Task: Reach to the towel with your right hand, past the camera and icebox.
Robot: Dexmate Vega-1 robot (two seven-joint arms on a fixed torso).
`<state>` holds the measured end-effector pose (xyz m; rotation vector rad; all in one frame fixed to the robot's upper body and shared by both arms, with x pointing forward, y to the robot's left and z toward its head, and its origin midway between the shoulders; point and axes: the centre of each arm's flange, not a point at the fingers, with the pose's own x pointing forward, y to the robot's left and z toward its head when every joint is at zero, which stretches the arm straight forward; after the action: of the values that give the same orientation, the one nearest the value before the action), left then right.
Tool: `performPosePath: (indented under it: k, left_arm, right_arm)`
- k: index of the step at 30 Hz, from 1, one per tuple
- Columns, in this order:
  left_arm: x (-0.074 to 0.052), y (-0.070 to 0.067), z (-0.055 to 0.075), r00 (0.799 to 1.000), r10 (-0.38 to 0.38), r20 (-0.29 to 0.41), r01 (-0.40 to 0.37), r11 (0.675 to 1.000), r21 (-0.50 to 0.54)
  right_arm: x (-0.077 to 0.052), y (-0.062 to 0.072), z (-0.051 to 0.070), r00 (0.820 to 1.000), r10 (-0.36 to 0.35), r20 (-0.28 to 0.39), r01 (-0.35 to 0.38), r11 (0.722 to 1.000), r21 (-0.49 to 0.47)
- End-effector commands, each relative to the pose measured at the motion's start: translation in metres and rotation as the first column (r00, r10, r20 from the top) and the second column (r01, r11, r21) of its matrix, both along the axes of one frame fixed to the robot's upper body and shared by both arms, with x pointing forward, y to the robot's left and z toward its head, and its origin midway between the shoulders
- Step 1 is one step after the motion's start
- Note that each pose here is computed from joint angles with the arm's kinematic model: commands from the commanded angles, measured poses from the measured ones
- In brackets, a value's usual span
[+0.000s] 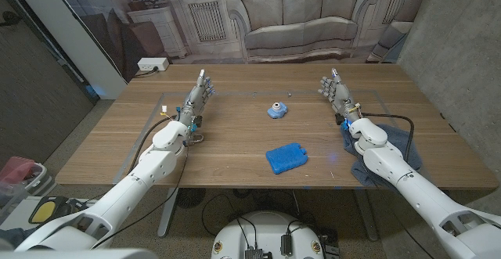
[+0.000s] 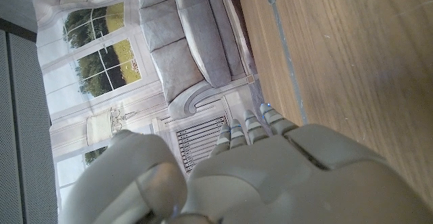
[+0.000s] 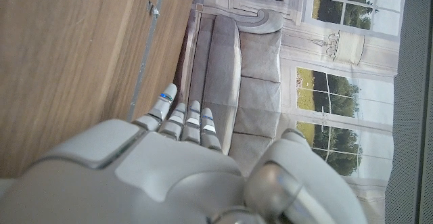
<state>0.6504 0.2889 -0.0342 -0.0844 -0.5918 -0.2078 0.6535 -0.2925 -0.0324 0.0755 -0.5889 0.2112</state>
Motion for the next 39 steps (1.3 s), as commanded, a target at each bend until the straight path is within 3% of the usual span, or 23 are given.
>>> performPosePath:
  k: [1,14,26,39]
  left_arm:
    - [-0.002,0.001,-0.006,1.0,-0.018,-0.005,0.018,0.999,-0.04]
    - [0.005,0.006,-0.01,0.999,-0.032,-0.03,0.031,0.999,-0.045]
    - [-0.005,0.003,-0.002,1.0,-0.02,-0.005,0.02,0.999,-0.027]
    - [-0.008,0.006,-0.005,1.0,0.003,-0.018,-0.003,1.0,-0.019]
  right_arm:
    - [0.002,-0.001,-0.008,1.0,0.011,0.004,-0.011,0.999,0.039]
    - [-0.006,0.005,0.002,0.999,-0.028,0.021,0.028,1.0,-0.001]
    - [-0.011,0.007,0.01,0.999,-0.018,0.038,0.019,1.0,-0.015]
    - [-0.02,0.008,0.013,0.998,-0.026,0.053,0.028,0.999,-0.035]
